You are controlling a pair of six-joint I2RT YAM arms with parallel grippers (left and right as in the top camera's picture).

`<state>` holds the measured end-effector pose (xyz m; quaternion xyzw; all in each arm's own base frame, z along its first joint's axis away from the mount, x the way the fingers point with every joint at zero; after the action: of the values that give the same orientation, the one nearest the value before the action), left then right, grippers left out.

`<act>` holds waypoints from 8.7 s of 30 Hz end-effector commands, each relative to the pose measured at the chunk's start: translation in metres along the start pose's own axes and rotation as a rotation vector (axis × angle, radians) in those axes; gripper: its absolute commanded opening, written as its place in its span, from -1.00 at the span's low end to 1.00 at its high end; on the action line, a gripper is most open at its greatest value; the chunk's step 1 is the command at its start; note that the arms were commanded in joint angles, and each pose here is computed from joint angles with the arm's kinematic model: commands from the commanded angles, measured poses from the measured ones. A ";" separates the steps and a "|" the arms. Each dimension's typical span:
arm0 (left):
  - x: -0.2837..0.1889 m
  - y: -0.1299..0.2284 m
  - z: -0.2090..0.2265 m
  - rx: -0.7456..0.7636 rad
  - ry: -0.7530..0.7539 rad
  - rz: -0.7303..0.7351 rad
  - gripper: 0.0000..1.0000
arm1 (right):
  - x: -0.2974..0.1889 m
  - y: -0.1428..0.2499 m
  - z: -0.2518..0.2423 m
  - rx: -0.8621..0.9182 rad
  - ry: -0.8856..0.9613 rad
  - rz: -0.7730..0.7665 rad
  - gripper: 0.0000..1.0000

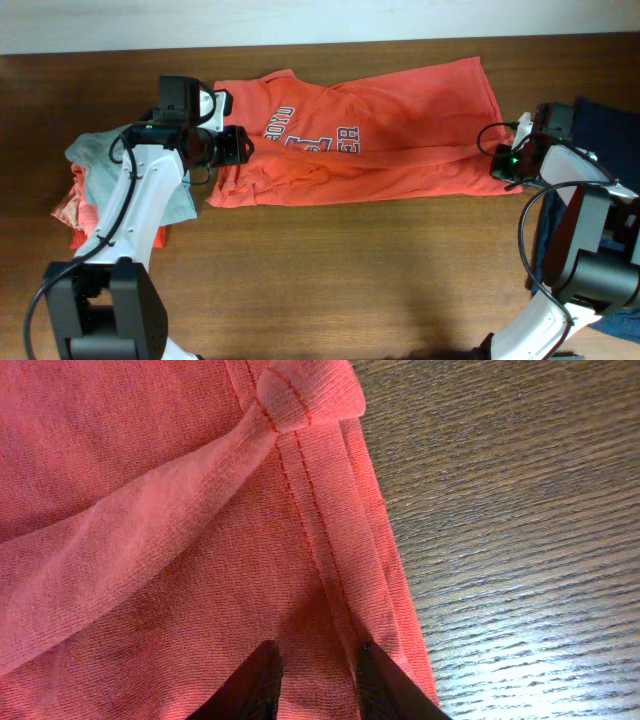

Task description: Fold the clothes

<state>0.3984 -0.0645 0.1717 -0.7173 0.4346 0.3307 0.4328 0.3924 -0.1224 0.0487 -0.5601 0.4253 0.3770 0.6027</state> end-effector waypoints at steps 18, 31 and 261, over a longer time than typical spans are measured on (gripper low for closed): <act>0.046 0.046 0.037 -0.002 -0.092 0.050 -0.44 | -0.052 -0.036 0.014 -0.039 -0.065 0.013 -0.37; 0.099 0.075 0.070 -0.009 -0.138 0.068 -0.53 | -0.012 -0.009 0.022 -0.058 -0.099 0.134 -0.38; -0.039 0.079 0.079 -0.239 -0.134 0.482 -0.99 | -0.092 0.042 -0.047 0.251 0.015 0.343 -0.80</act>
<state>0.3037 -0.0021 0.1352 -0.6131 0.5222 0.5319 0.2619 0.3190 -0.1535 0.1080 -0.3848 0.5437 0.4338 0.6067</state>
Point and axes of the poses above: each gripper's point midway between its finger pads, its own x axis out along the fingers, its own z axis along the line the jaws close on, y = z × x, the point moved 5 cm from there along -x, back along the fingers, and after that the axes turned 12 degrees about -x, right-handed, at the moved point
